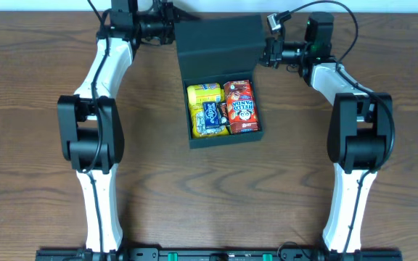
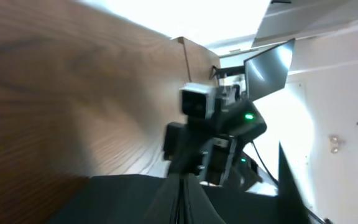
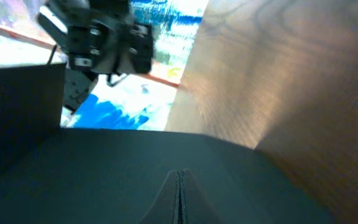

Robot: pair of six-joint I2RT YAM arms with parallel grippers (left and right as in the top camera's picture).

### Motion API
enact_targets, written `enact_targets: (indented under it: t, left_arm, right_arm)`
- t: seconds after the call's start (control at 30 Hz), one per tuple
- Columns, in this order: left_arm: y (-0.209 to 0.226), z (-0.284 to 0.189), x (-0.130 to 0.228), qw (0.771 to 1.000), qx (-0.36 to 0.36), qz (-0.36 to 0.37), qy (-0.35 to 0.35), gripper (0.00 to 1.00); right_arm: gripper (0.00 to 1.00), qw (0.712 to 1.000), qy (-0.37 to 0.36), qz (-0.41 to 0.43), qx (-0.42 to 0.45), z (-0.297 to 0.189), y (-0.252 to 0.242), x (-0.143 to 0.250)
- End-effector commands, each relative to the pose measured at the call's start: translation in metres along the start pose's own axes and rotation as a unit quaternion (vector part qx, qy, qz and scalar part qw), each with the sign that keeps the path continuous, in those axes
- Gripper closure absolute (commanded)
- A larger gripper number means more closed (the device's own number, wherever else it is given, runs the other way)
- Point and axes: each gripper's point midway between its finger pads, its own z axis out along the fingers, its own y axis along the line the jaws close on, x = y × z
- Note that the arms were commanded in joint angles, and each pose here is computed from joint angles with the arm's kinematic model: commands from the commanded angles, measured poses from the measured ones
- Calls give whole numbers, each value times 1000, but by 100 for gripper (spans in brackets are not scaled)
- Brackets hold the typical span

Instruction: Pack container

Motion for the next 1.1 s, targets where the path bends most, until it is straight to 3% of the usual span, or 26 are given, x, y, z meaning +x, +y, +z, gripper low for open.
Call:
enact_targets:
  t: [0.0, 0.23, 0.4, 0.6, 0.8, 0.9, 1.07]
  left_arm:
    - [-36, -6, 0, 999, 24, 44, 9, 94]
    - [-36, -8, 8, 999, 15, 38, 18, 94]
    - [-28, -10, 7, 999, -19, 30, 4, 95]
    - [-6, -24, 4, 991, -130, 28, -36, 95]
    - [13, -66, 17, 952, -298, 38, -55, 94]
    - [-2, -85, 25, 938, -338, 50, -58, 94]
    - [-71, -117, 47, 929, -349, 109, -62, 94]
  right_arm:
    - [98, 1000, 23, 11, -18, 3, 8, 6]
    - [99, 1000, 13, 15, -8, 2, 4, 3]
    - [98, 995, -73, 15, 70, -11, -24, -27]
    - [99, 973, -170, 7, 157, -47, -54, -60]
    - [99, 948, -230, -19, 219, -82, -69, -82]
    - [98, 935, -246, -32, 252, -95, -70, -89]
    - [98, 917, -252, -82, 299, -107, -60, -96]
